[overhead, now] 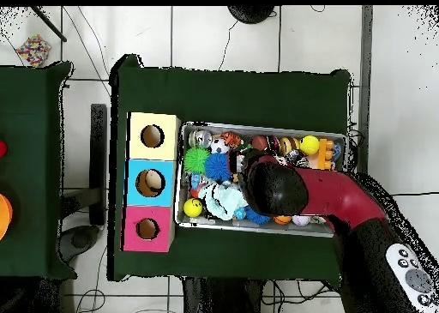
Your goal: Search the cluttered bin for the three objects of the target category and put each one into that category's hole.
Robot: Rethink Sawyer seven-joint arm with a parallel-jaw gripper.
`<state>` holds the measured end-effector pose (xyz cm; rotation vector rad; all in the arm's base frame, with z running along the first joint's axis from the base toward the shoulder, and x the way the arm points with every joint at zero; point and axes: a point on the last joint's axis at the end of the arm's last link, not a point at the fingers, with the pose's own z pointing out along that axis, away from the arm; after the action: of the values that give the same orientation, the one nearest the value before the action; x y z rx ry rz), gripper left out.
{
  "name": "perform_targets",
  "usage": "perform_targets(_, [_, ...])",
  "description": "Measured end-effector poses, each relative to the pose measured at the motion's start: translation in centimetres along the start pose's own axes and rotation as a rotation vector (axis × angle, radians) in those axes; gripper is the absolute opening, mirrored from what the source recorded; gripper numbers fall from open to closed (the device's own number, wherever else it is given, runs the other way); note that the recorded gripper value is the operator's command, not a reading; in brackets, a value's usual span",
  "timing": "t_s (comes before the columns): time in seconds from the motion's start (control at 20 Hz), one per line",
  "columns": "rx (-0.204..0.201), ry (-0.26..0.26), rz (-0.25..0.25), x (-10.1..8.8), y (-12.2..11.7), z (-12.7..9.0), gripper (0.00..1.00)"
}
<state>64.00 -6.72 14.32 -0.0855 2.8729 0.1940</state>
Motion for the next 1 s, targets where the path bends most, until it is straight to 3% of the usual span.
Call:
perform_targets(0.3, [0.027,-0.008,-0.046,0.0,-0.5,0.1,1.0])
perform_targets(1.0, [0.081,-0.033,-0.087,-1.6,-3.2,0.1,1.0])
